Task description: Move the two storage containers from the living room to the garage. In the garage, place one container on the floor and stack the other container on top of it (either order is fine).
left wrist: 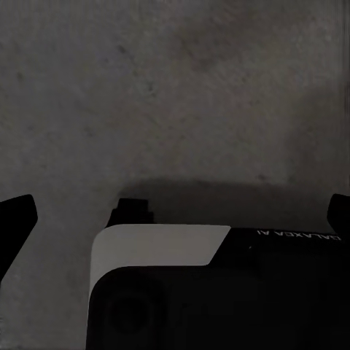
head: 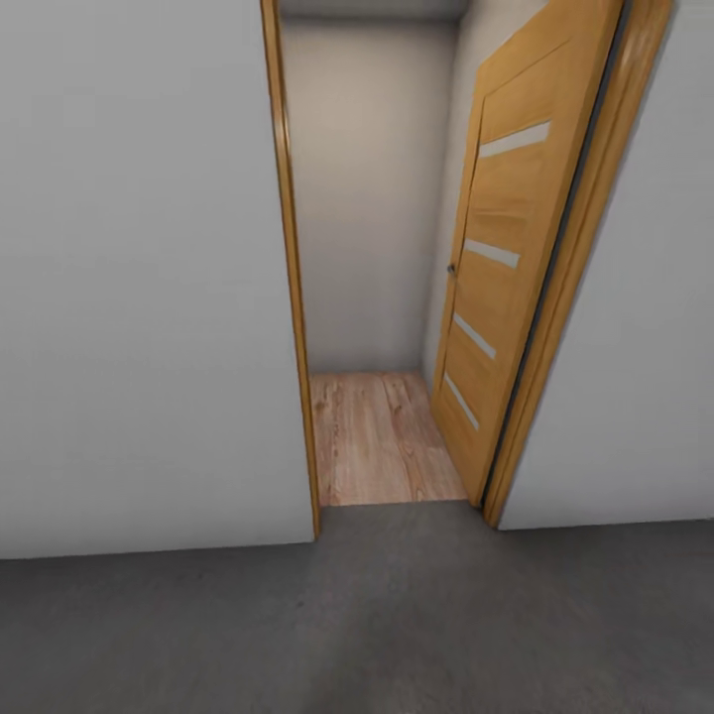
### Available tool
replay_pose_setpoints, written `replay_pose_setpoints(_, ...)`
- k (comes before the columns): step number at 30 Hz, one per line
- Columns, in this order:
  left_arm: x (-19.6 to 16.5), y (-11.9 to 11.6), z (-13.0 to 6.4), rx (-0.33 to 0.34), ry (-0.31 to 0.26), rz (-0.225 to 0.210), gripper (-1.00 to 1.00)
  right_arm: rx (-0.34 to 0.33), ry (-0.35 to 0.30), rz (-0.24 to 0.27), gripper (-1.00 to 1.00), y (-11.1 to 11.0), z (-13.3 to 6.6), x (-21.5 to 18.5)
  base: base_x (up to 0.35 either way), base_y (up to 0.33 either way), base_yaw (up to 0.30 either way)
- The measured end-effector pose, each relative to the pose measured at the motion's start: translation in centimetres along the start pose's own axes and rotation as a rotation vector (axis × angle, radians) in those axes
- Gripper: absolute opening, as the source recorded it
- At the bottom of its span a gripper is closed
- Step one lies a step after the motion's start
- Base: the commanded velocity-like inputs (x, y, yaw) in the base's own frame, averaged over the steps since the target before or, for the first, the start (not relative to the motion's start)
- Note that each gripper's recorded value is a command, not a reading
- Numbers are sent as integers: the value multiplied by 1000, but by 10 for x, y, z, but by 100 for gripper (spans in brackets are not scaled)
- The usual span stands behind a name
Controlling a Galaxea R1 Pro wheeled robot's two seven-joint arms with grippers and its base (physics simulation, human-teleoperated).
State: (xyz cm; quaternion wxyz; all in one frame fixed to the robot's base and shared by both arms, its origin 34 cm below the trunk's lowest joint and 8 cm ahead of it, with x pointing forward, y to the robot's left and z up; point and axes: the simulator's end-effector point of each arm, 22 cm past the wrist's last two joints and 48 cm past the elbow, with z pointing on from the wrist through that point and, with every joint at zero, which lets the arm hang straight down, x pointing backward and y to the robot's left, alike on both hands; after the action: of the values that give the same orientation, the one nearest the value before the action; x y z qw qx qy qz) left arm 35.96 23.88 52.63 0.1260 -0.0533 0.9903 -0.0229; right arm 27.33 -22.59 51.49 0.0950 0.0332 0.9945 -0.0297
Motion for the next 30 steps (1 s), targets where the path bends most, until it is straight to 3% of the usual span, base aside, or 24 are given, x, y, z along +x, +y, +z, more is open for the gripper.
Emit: replay_pose_setpoints(30,0,1,0,-4,1,-2,100,0,0,0,100,0,0,0,0,0,-245)
